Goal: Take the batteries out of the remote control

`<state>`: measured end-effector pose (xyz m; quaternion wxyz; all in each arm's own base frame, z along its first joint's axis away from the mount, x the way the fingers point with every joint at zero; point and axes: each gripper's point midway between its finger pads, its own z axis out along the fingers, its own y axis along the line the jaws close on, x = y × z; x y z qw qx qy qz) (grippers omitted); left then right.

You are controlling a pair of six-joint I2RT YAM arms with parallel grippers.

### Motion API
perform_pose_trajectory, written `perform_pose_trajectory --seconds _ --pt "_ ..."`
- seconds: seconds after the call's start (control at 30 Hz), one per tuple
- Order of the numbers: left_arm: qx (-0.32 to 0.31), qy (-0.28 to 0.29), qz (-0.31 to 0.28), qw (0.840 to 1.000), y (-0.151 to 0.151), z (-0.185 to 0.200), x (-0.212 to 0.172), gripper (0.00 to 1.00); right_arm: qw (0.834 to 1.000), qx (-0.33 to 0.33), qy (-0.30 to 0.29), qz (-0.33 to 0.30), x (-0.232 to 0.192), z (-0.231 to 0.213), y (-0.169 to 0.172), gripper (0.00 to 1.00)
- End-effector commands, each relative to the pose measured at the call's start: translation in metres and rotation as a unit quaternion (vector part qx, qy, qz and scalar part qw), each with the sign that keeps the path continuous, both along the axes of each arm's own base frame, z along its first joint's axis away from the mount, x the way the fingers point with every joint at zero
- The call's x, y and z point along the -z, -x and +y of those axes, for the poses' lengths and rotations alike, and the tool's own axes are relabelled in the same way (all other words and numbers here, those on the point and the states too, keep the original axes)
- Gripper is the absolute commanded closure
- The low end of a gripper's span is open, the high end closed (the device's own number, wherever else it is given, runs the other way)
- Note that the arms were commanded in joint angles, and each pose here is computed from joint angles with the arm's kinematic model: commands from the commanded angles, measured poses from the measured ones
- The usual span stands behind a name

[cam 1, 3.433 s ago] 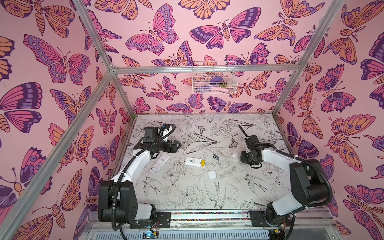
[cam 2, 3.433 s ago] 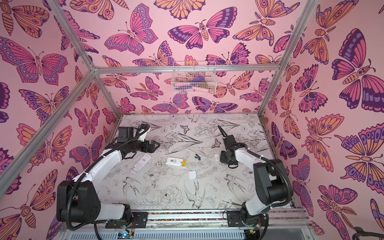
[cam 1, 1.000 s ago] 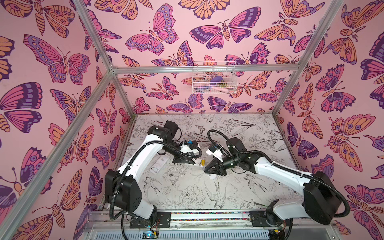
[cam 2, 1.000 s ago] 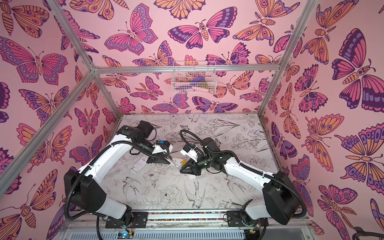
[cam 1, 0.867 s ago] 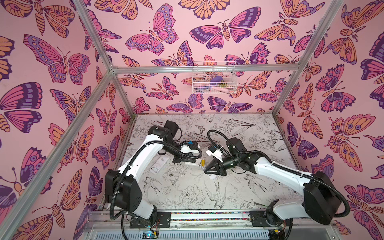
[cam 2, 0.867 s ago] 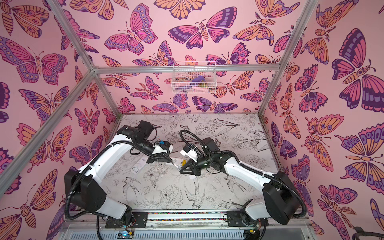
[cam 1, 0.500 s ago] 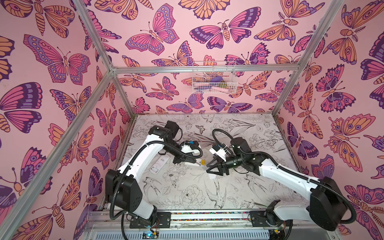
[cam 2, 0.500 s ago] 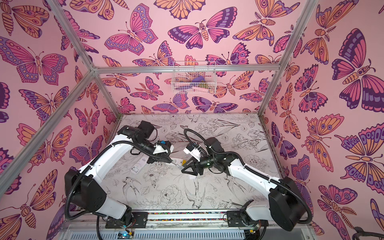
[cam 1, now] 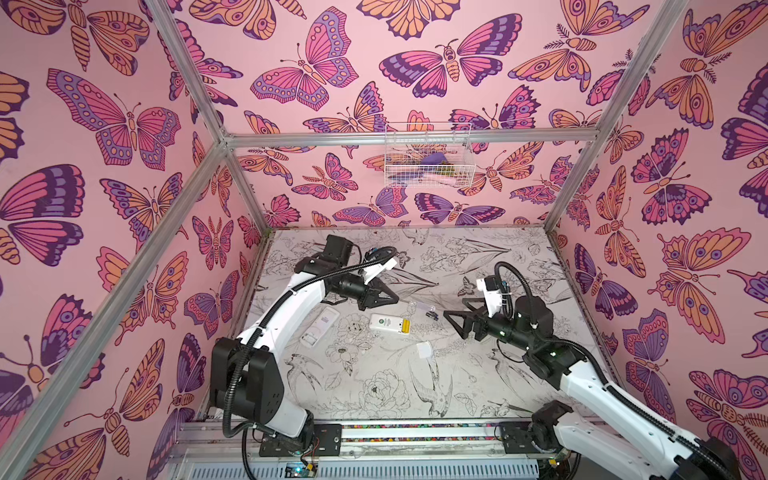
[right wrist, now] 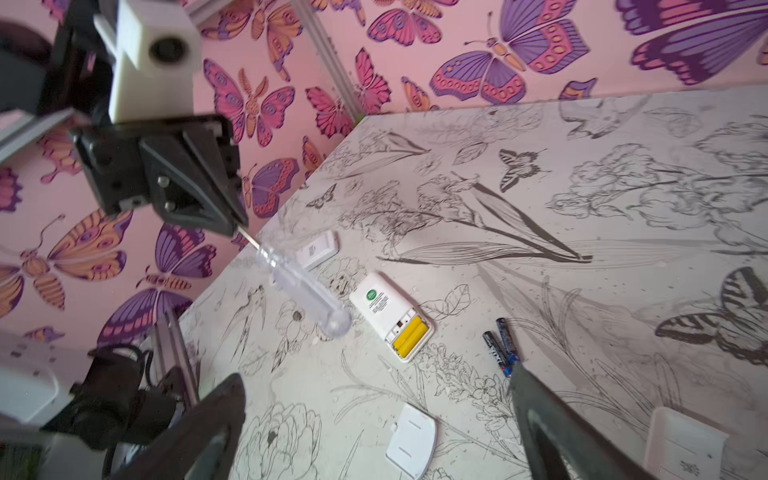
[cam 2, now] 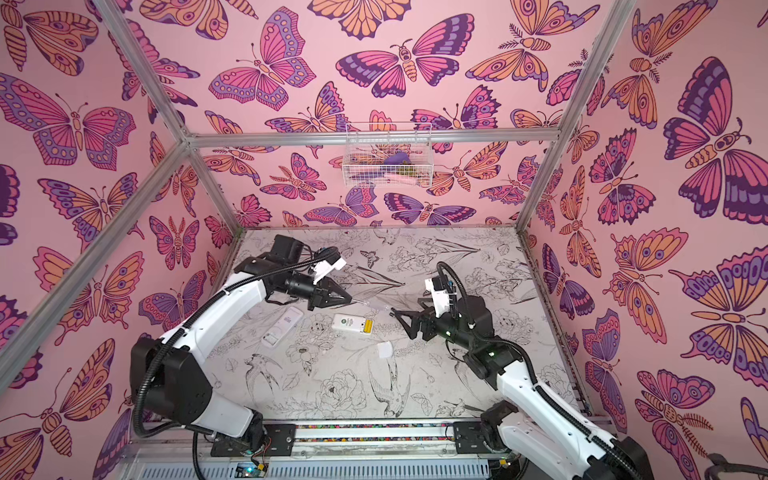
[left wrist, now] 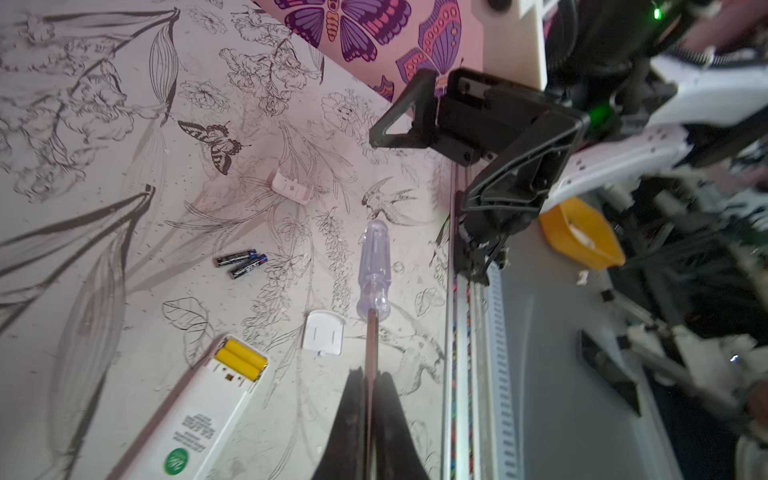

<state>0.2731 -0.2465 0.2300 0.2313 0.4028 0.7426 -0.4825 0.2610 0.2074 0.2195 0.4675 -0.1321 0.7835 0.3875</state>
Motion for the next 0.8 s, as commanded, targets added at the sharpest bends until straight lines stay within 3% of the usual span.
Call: perform_pose_trajectory --seconds 0.0,0.3,0.5,0.77 --pt "-0.029 0.066 0.062 0.995 0.0 -0.005 -0.018 1.0 0.997 0.055 -0.051 0.016 -0.011 -0.008 -0.015 0.01" --pt "-0.033 0.103 0.092 0.99 0.009 -0.002 -0.001 1.0 0.986 0.043 -0.143 0.074 -0.017 0.012 -0.029 0.02" --pt "-0.081 0.1 0.125 0.984 -0.002 -0.001 0.017 1.0 0.981 -0.025 -0.147 0.123 -0.015 0.042 -0.036 0.15" --pt "-0.053 0.112 0.124 0.985 0.006 -0.008 0.016 1.0 0.963 -0.122 -0.186 0.153 -0.015 0.078 -0.04 0.36"
